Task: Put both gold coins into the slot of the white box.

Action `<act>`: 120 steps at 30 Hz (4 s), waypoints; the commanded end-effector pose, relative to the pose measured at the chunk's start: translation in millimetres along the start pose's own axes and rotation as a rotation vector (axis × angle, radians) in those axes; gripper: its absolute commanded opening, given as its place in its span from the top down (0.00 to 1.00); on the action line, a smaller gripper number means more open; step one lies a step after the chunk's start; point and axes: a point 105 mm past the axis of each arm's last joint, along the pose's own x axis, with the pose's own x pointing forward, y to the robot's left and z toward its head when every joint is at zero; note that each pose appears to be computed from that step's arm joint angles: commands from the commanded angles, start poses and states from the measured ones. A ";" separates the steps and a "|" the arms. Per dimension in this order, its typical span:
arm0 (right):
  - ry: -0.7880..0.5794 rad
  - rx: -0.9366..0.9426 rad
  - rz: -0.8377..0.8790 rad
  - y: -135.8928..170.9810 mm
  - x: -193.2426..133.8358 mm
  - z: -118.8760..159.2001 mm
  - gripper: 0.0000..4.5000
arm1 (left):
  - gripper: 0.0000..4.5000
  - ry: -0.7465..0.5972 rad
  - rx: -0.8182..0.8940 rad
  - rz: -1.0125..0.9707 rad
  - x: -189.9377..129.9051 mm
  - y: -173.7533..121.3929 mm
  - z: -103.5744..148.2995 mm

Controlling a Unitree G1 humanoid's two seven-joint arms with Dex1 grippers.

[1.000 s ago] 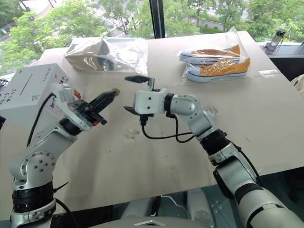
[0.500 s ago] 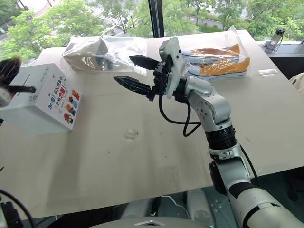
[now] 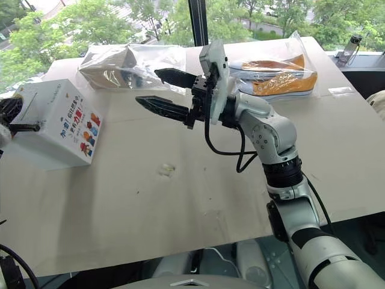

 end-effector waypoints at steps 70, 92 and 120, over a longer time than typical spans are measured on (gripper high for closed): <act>0.512 -0.107 0.048 29.1 -4.9 -169.2 0.80 | 0.25 0.179 0.204 -1.036 -117.1 -138.7 -49.3; 0.171 0.269 0.044 31.4 17.2 -101.6 0.99 | 0.25 -0.115 -0.226 -1.000 -103.4 -152.2 -4.2; -0.433 0.813 0.038 23.3 42.3 9.5 1.00 | 0.62 -0.511 -1.077 -0.989 -93.8 -223.3 63.1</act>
